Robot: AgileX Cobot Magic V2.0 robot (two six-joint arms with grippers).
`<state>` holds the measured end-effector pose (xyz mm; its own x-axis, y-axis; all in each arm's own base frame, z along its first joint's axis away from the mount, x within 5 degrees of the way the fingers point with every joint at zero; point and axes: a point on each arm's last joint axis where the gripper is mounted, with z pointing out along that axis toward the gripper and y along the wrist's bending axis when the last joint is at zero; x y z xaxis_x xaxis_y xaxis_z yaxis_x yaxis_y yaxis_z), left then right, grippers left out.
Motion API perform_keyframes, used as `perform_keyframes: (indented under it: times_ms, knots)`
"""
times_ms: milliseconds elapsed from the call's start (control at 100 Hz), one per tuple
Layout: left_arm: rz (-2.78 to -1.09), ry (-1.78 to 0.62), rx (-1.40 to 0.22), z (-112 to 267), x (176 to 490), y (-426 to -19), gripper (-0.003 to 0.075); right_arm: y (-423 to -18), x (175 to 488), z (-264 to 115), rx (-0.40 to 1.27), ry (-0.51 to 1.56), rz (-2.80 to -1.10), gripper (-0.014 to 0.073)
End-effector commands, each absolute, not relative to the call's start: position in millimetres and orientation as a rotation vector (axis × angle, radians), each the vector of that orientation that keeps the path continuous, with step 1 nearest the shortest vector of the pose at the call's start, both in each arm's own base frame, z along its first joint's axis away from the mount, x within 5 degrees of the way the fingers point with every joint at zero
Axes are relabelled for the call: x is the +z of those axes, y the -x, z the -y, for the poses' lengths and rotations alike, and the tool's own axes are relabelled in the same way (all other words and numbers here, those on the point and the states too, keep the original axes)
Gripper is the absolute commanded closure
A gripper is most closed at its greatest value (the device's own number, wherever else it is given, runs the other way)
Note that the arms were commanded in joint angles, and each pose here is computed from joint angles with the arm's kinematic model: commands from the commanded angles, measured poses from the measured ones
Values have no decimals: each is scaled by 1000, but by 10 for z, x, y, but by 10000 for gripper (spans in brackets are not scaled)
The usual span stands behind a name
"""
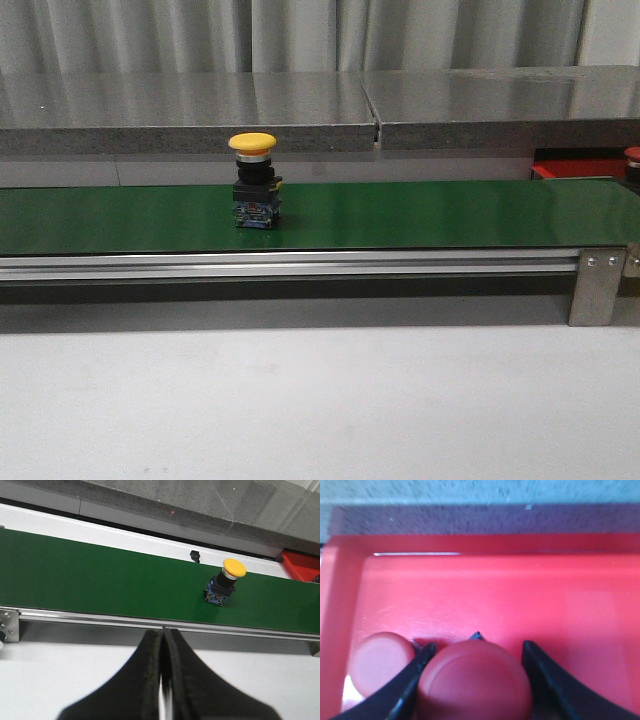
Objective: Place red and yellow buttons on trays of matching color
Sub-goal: 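Lower the red button into the red tray and open the right gripper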
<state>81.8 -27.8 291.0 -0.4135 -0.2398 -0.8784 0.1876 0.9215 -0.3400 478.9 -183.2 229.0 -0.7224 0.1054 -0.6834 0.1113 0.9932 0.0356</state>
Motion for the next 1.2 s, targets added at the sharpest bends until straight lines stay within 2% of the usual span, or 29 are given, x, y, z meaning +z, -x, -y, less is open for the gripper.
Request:
perform_keyframes:
  times_ms: [0,390,640,720,840,910,960,1190]
  knots:
    - [-1871,67,-492,274,3036,-836,739,-4790,2667,1866,-74,-145,-2253,538]
    - [-1871,67,-492,274,3036,-836,739,-4889,2290,1927,-61,-163,-2306,538]
    - [-1871,67,-492,274,3036,-836,739,-4898,2255,1939,-63,-167,-2306,524]
    - [-1871,67,-492,274,3036,-836,739,-4894,2255,1949,-63,-169,-2307,447]
    - [-1871,67,-492,274,3036,-836,739,-4892,2253,1947,-62,-169,-2310,202]
    - [-1871,67,-492,274,3036,-836,739,-4892,2252,1946,-61,-168,-2311,93]
    - [-1871,67,-492,274,3036,-836,739,-4891,2251,1946,-60,-168,-2312,61]
    - [-1871,67,-492,274,3036,-836,739,-4905,2383,1938,-51,-151,-2305,67]
